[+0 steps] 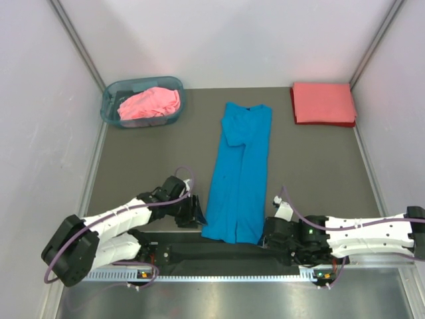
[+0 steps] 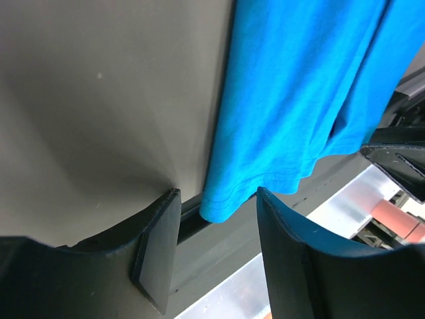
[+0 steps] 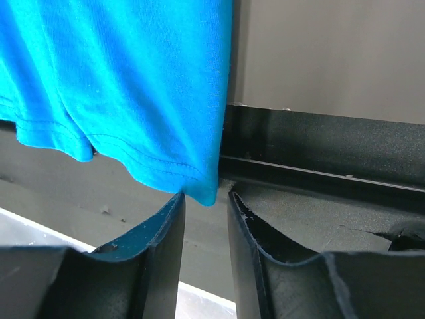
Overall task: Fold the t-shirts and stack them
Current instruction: Fold the tshirt
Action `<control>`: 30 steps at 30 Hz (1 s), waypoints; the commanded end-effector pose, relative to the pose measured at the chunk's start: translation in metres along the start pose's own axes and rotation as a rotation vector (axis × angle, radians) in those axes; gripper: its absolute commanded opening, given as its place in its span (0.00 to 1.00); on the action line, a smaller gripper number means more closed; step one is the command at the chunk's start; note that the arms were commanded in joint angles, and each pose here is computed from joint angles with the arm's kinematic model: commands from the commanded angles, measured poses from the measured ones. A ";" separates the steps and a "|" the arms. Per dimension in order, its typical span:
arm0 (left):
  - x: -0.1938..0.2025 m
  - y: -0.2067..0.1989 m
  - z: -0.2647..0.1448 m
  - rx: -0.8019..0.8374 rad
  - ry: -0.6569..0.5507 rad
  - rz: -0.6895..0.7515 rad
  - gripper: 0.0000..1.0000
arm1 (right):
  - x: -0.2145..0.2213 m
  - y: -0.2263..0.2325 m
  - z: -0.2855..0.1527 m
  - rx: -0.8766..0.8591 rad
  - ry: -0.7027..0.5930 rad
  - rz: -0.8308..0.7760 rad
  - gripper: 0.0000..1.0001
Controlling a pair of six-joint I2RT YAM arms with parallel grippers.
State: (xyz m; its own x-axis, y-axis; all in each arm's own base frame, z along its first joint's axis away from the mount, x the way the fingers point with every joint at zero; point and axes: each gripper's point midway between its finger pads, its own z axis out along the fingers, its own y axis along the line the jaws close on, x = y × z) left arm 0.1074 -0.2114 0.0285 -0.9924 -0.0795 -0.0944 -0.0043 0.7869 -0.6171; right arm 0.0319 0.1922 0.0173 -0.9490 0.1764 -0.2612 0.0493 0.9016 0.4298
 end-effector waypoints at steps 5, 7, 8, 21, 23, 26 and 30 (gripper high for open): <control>0.005 -0.003 0.005 0.046 0.004 -0.004 0.54 | 0.009 -0.003 0.002 0.016 0.016 0.009 0.31; 0.008 -0.001 0.004 0.042 0.004 -0.010 0.54 | 0.010 -0.004 0.003 0.019 0.015 0.013 0.30; 0.010 0.002 0.005 0.036 0.008 -0.010 0.54 | 0.011 -0.004 0.003 0.020 0.015 0.008 0.27; 0.021 0.007 0.008 0.029 0.028 -0.016 0.52 | 0.014 -0.002 0.001 0.067 0.001 -0.024 0.00; 0.023 0.008 0.008 0.027 0.029 -0.017 0.52 | 0.016 -0.001 0.001 0.064 0.005 -0.024 0.00; 0.026 0.011 0.008 0.021 0.033 -0.017 0.50 | 0.016 -0.001 0.000 0.062 0.001 -0.022 0.00; 0.029 0.014 0.008 0.017 0.040 -0.022 0.47 | 0.014 -0.001 -0.002 0.057 -0.006 -0.017 0.00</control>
State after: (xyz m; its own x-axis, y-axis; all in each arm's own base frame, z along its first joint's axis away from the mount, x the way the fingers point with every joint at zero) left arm 0.0827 -0.2156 0.0200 -0.9969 -0.0654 -0.0449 -0.0197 0.7526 -0.6582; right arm 0.0307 0.1917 0.0124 -0.9303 0.1837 -0.3174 0.0553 0.9259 0.3738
